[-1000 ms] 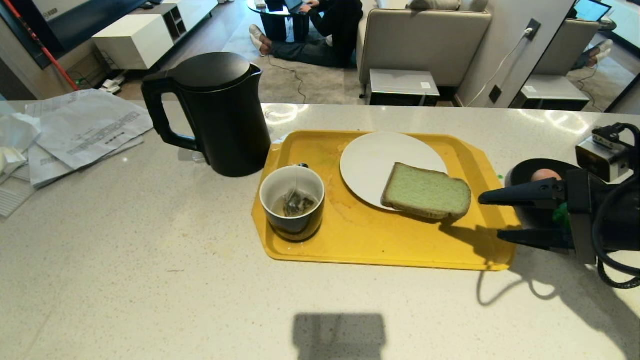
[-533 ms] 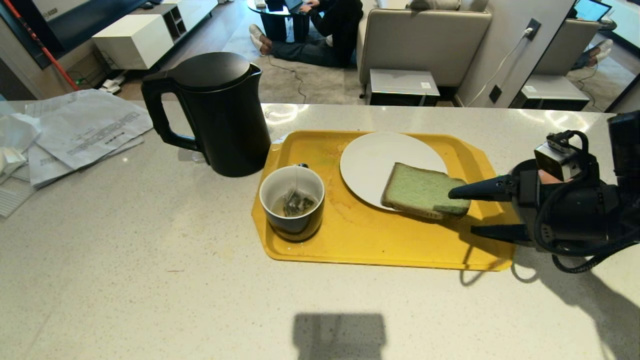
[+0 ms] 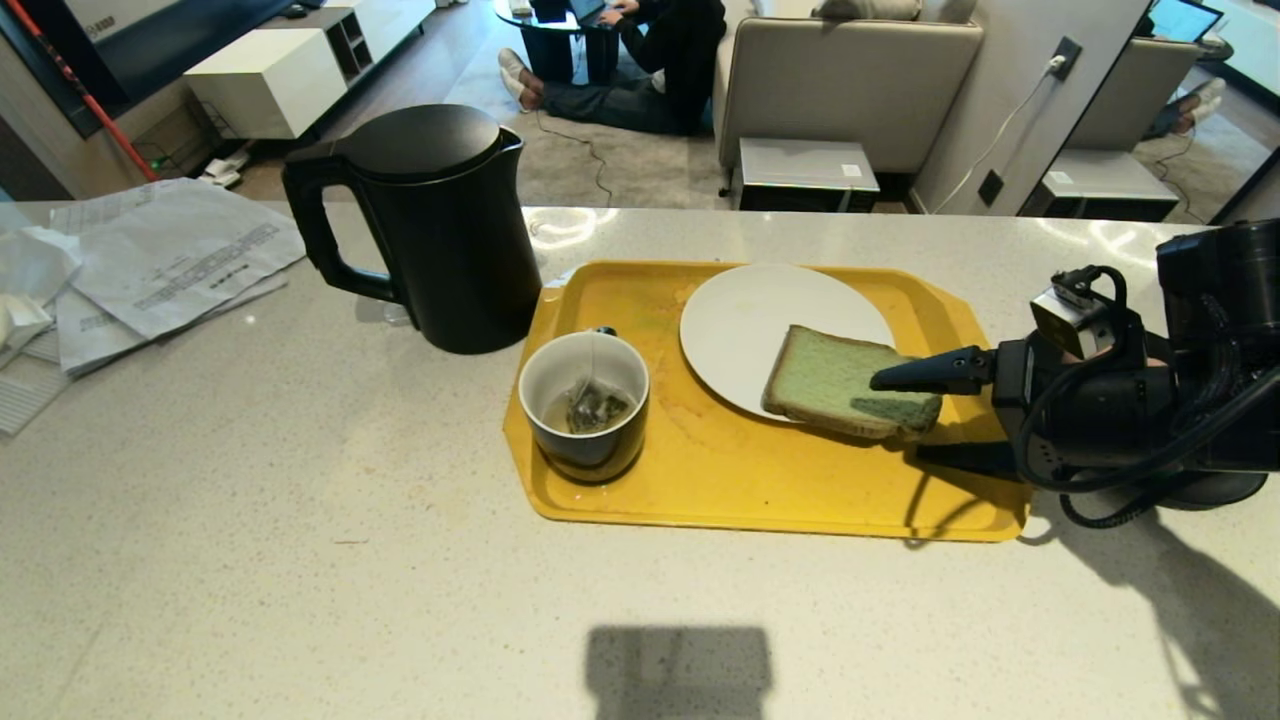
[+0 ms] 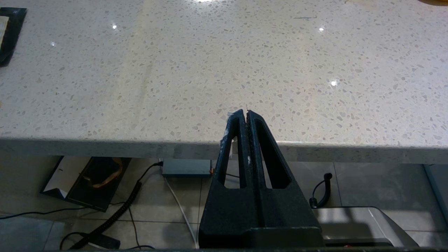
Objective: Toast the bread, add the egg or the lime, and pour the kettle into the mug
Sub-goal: Pick up the bread slice
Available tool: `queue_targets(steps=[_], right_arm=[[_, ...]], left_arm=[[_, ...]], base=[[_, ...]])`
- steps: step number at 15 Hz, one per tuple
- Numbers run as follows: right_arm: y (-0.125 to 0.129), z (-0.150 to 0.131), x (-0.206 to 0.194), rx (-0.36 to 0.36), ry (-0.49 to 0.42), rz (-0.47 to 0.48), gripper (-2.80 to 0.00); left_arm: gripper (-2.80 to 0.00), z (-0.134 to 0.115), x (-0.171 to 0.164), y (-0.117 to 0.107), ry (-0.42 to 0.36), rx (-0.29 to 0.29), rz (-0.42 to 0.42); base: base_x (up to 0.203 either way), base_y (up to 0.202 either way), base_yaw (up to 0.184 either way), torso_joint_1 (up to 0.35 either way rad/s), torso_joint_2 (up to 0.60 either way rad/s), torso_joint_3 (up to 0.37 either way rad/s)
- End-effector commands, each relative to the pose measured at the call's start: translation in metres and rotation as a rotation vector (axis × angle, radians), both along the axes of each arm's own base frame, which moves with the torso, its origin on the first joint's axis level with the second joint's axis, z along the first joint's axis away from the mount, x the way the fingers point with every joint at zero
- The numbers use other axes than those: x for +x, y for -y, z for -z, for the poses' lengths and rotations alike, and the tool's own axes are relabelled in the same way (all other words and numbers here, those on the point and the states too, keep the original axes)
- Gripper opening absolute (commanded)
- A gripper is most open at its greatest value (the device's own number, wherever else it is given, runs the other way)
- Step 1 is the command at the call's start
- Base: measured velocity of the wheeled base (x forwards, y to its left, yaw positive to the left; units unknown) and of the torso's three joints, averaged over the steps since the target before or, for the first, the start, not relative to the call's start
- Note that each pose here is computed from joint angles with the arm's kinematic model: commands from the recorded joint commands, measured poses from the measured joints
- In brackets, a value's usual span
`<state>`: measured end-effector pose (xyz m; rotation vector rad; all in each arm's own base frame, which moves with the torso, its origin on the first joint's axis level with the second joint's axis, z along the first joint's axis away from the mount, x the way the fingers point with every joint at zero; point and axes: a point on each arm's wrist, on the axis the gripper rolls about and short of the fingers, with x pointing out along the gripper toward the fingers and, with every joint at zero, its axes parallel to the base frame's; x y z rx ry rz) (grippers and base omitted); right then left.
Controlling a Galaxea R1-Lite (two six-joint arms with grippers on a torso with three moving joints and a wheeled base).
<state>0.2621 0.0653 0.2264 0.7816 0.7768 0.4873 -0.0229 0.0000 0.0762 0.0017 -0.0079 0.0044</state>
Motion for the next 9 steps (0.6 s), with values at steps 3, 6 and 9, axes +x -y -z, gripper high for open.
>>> queue_targets(steps=[3, 6, 9], right_arm=[[-0.0009, -0.006, 0.0031, 0.009, 0.019, -0.002, 0.0], [-0.0018, -0.0055, 0.0075, 0.01, 0.016, -0.002, 0.0], [-0.0022, -0.005, 0.0093, 0.01, 0.014, -0.002, 0.0]], left_arm=[[-2.8, -0.0001, 0.0001, 0.0, 0.0, 0.0, 0.0], [-2.8, -0.0001, 0.0001, 0.0, 0.0, 0.0, 0.0], [-2.8, -0.0001, 0.0001, 0.0, 0.0, 0.0, 0.0]], base=[[0.0, 0.0, 0.0, 0.0, 0.0, 0.0], [0.0, 0.0, 0.0, 0.0, 0.0, 0.0], [0.0, 0.0, 0.0, 0.0, 0.0, 0.0]])
